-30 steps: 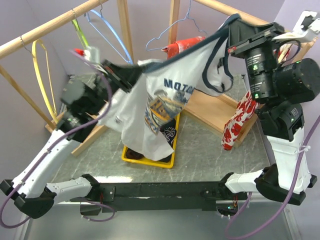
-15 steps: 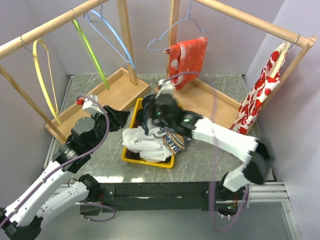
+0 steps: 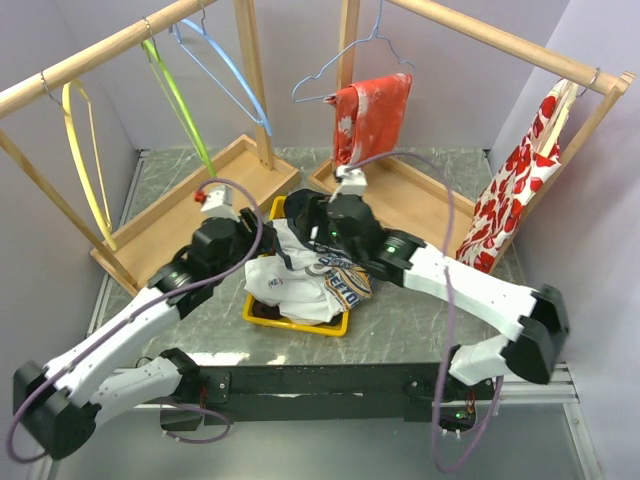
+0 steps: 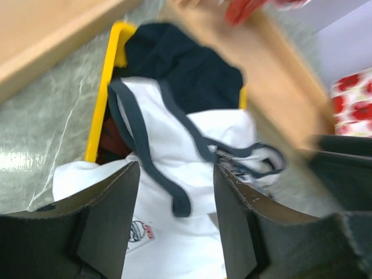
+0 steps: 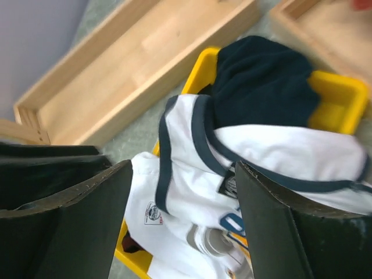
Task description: Place the tank top on the hanger
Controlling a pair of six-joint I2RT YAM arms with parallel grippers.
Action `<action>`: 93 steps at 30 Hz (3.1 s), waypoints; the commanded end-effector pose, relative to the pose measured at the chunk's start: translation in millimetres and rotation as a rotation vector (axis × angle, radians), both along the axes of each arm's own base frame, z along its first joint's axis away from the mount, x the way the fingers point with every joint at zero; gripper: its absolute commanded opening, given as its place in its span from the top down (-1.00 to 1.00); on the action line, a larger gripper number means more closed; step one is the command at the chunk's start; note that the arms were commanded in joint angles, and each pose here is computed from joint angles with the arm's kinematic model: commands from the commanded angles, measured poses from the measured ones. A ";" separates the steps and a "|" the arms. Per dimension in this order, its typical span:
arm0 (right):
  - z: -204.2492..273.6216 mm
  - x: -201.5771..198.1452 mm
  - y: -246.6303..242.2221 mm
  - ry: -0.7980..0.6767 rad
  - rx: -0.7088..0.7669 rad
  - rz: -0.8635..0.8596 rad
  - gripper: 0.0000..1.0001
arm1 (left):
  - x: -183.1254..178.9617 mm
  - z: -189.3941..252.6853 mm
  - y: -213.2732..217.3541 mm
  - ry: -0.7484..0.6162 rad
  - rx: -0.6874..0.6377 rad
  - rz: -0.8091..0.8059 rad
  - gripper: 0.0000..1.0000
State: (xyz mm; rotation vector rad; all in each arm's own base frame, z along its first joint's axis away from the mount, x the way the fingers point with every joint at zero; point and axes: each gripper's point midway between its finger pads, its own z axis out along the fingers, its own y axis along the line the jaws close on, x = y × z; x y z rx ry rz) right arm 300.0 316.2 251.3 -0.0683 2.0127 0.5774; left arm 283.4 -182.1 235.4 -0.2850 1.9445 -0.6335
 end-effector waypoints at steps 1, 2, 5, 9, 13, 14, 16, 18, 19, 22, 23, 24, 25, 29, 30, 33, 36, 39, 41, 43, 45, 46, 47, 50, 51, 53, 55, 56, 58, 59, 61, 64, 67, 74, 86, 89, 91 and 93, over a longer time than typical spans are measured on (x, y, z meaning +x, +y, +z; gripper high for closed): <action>0.7 1.0 -48.5 -0.022 -0.031 -0.138 -0.58 | 19.2 -2.8 -18.4 -0.008 -0.010 -0.026 -0.20; -4.2 2.4 -57.2 -0.014 -0.032 -0.156 -0.56 | 23.4 -1.4 -19.6 -0.012 -0.010 -0.017 -0.20; -33.3 10.3 -88.8 0.077 0.016 -0.184 -0.49 | 35.6 -16.1 -19.4 0.029 0.037 0.019 -0.18; -65.1 9.1 -119.0 0.128 0.038 -0.228 -0.47 | 51.1 -34.1 -13.3 0.063 0.060 0.075 -0.28; -80.3 12.7 -137.6 0.151 0.007 -0.291 -0.48 | 71.1 -45.0 -14.0 0.079 0.051 0.084 -0.36; -88.0 12.4 -141.4 0.164 -0.009 -0.304 -0.49 | 77.2 -43.8 -13.4 0.076 0.045 0.088 -0.39; -95.0 14.0 -148.9 0.176 -0.015 -0.332 -0.51 | 85.3 -52.5 -17.5 0.092 0.049 0.069 -0.42; -109.0 12.2 -152.1 0.200 -0.022 -0.342 -0.53 | 95.5 -56.5 -17.1 0.097 0.046 0.072 -0.43; -113.4 12.9 -153.7 0.209 -0.018 -0.347 -0.54 | 97.5 -58.8 -17.2 0.106 0.043 0.071 -0.43; -131.7 10.7 -152.3 0.251 -0.022 -0.346 -0.54 | 106.4 -58.5 -21.2 0.093 0.016 0.054 -0.42; -140.4 9.2 -153.0 0.269 -0.033 -0.349 -0.54 | 107.6 -57.1 -22.4 0.091 0.009 0.046 -0.41; -141.8 10.6 -152.4 0.269 -0.022 -0.356 -0.54 | 109.5 -59.3 -23.5 0.092 0.007 0.043 -0.41; -145.3 10.5 -152.0 0.277 -0.023 -0.358 -0.54 | 109.5 -61.0 -24.8 0.094 0.006 0.037 -0.40; -158.3 11.5 -150.0 0.299 -0.015 -0.367 -0.53 | 110.0 -71.3 -30.0 0.113 -0.006 0.012 -0.29; -158.7 12.6 -149.7 0.298 -0.011 -0.371 -0.51 | 108.9 -73.5 -32.8 0.120 -0.017 0.001 -0.26; -159.4 15.4 -149.3 0.296 -0.004 -0.380 -0.25 | 107.8 -75.8 -39.2 0.120 -0.040 -0.027 0.00; -155.0 16.7 -148.8 0.289 0.003 -0.382 0.40 | 107.9 -74.4 -42.5 0.116 -0.052 -0.041 0.58; -144.6 18.0 -150.7 0.269 0.004 -0.389 1.00 | 104.7 -59.3 -42.0 0.091 -0.057 -0.053 0.98; -126.6 22.1 -151.1 0.234 0.019 -0.394 1.00 | 100.3 -46.0 -40.4 0.071 -0.064 -0.060 0.98; -112.1 21.2 -152.8 0.212 0.014 -0.392 1.00 | 91.7 -14.3 -38.1 0.003 -0.083 -0.080 0.98; -75.2 22.0 -148.2 0.148 0.052 -0.371 1.00 | 78.9 27.9 -37.5 -0.083 -0.113 -0.120 0.98; -60.3 20.4 -142.6 0.120 0.064 -0.348 1.00 | 74.2 44.7 -37.3 -0.123 -0.125 -0.134 0.98; -28.0 21.3 -138.8 0.067 0.094 -0.331 1.00 | 67.2 66.6 -40.1 -0.167 -0.147 -0.163 0.98; 43.7 18.1 -133.6 -0.047 0.142 -0.305 1.00 | 41.1 138.0 -41.7 -0.322 -0.204 -0.244 0.98; 62.1 17.3 -134.9 -0.079 0.150 -0.304 1.00 | 28.1 159.9 -44.7 -0.370 -0.223 -0.300 0.98; 118.7 16.0 -142.3 -0.173 0.185 -0.312 1.00 | 10.7 210.7 -47.2 -0.471 -0.256 -0.359 0.98; 158.3 15.1 -150.9 -0.245 0.201 -0.331 1.00 | -2.6 243.9 -48.6 -0.533 -0.269 -0.404 0.98; 195.4 12.2 -157.4 -0.305 0.217 -0.338 1.00 | -13.5 282.2 -43.9 -0.610 -0.292 -0.411 0.97; 232.7 7.8 -164.3 -0.365 0.234 -0.345 1.00 | -20.0 310.6 -44.5 -0.660 -0.299 -0.434 0.98; 265.1 3.1 -170.7 -0.416 0.252 -0.350 1.00 | -31.8 341.3 -40.1 -0.721 -0.316 -0.446 0.98; 295.9 -2.5 -178.1 -0.472 0.271 -0.358 1.00 | -35.4 358.5 -44.4 -0.749 -0.332 -0.479 0.98; 350.1 -16.1 -196.8 -0.582 0.312 -0.390 1.00 | -39.0 390.9 -41.3 -0.815 -0.352 -0.472 0.98; 400.9 -32.1 -214.9 -0.695 0.361 -0.416 1.00 | -39.4 418.5 -37.3 -0.865 -0.358 -0.451 0.98; 477.3 -65.9 -240.9 -0.906 0.462 -0.430 1.00 | -39.5 466.7 -27.5 -0.928 -0.355 -0.400 0.98; 454.3 -35.6 -156.4 -0.818 0.402 -0.196 1.00 | -1.7 319.6 -51.4 -0.651 -0.316 -0.406 0.20; 438.8 -32.1 -136.6 -0.776 0.409 -0.145 1.00 | -0.1 293.5 -47.3 -0.601 -0.283 -0.382 -0.05; 415.1 -26.4 -125.6 -0.732 0.395 -0.124 1.00 | 2.2 266.4 -47.9 -0.537 -0.250 -0.380 -0.12; 393.7 -17.4 -117.9 -0.685 0.386 -0.132 1.00 | -4.9 242.6 -43.5 -0.489 -0.224 -0.381 -0.25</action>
